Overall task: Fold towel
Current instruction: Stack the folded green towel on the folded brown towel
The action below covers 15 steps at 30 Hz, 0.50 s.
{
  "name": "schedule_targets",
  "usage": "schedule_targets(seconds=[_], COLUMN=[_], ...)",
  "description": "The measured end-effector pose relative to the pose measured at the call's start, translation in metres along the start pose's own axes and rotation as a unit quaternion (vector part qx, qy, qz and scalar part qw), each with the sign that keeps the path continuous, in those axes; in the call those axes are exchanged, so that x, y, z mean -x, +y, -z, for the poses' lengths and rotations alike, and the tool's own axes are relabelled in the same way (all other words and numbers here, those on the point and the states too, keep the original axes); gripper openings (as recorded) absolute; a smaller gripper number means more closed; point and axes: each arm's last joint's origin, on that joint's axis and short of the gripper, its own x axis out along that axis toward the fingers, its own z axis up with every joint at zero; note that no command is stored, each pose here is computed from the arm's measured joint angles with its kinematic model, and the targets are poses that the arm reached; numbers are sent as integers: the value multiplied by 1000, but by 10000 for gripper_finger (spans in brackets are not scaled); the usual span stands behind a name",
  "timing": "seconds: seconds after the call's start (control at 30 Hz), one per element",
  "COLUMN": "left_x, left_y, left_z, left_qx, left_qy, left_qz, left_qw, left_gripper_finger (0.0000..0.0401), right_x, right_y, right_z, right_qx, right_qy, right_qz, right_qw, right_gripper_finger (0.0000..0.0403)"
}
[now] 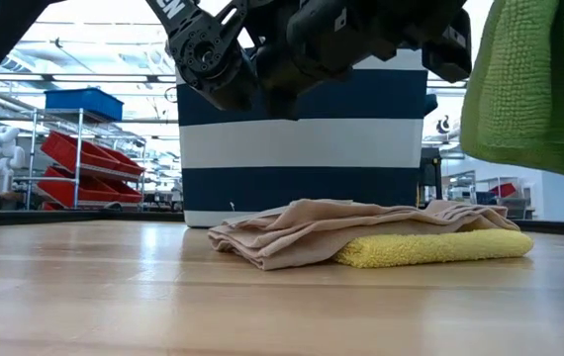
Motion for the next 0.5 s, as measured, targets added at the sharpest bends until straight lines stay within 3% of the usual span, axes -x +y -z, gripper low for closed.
schedule_targets(seconds=[0.23, 0.5], left_x=[0, 5], left_y=[0, 5], left_z=[0, 5], left_qx=[0, 28], left_qy=[-1, 22], left_qz=[-4, -6], left_qw=[1000, 999], left_gripper_finger=[12, 12], right_x=[0, 18], right_y=[-4, -5], right_z=[4, 4], right_qx=[17, 38], right_qy=[21, 60], right_qz=[22, 32], right_qw=[999, 997], right_gripper_finger=[13, 3])
